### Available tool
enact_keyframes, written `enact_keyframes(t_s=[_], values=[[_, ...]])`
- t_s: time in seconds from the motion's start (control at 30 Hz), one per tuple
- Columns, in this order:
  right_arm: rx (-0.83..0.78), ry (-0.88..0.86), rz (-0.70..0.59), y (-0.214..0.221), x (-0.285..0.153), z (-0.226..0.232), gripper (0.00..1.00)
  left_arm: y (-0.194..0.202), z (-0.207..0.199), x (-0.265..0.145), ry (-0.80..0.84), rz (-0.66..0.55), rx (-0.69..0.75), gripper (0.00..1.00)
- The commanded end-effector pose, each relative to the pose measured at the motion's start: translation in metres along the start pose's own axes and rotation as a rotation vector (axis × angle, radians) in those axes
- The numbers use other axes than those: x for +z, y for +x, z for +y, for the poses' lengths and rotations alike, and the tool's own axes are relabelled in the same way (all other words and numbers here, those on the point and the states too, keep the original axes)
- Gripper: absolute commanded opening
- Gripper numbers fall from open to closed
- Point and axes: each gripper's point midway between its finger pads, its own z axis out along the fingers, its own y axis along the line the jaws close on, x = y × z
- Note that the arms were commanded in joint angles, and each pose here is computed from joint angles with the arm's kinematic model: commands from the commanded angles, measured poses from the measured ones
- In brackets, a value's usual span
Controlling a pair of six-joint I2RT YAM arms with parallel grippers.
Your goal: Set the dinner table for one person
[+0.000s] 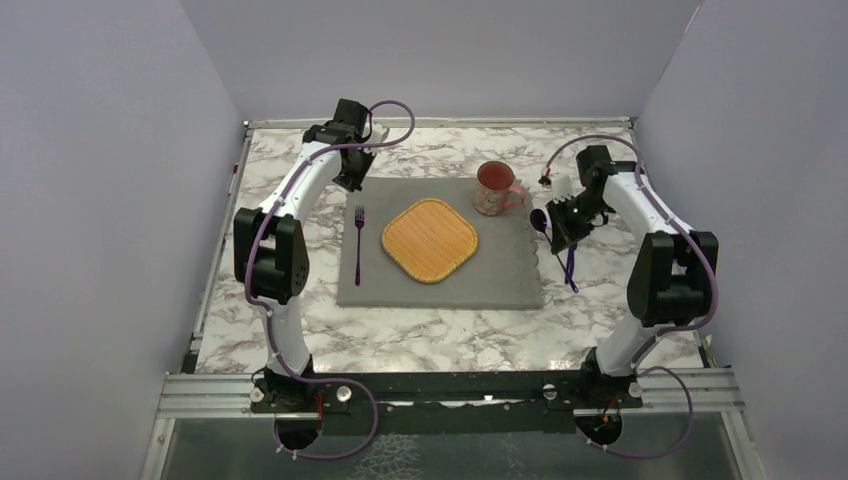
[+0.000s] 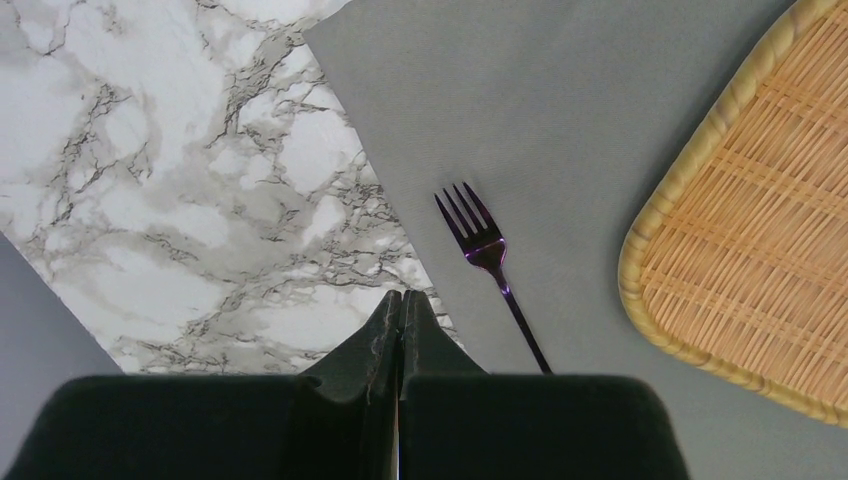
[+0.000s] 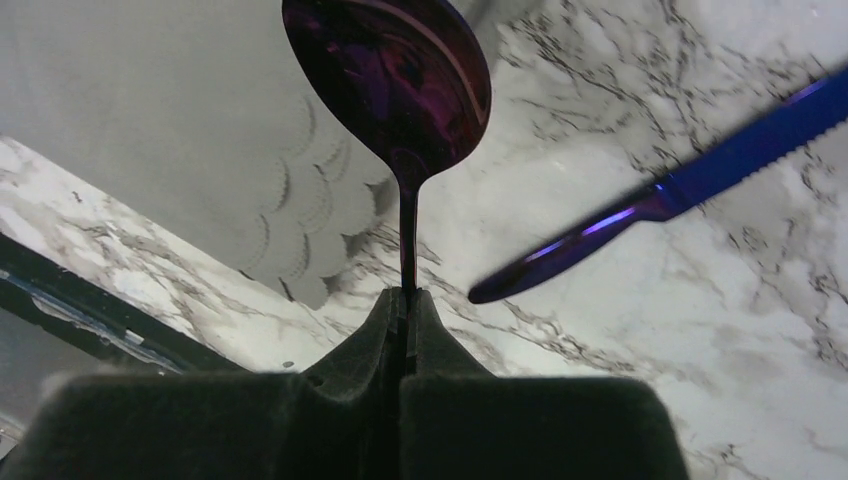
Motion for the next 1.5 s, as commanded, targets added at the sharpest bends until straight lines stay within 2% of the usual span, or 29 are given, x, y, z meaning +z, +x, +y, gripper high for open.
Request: enact_keyframes(t_s=[0.0,0.13,0.33,0.6,1.47], values=[[-0.022,-0.056,-0.053,-0.024,-0.009,0.032,0.01,-0.001,0.010,-0.016,-0.041,-0.017,0.004,0.01],[-0.001,-0.065,-0.071,-0.039,-0.004,0.049,0.01,0.002,0.011,-0.022,-0.048,-0.020,0.005,0.01],[0.080,-0.228,-0.036,-0.052,0.016,0.078,0.01,0.005,0.009,-0.025,-0.047,-0.018,0.004,0.01],[0.110,-0.330,-0.005,-0.055,0.036,0.103,0.01,0.014,0.014,-0.034,-0.074,-0.003,0.022,0.01],[0.235,-0.406,0.082,-0.045,0.066,0.113,0.01,0.028,0.011,-0.033,-0.070,0.032,0.027,0.01]])
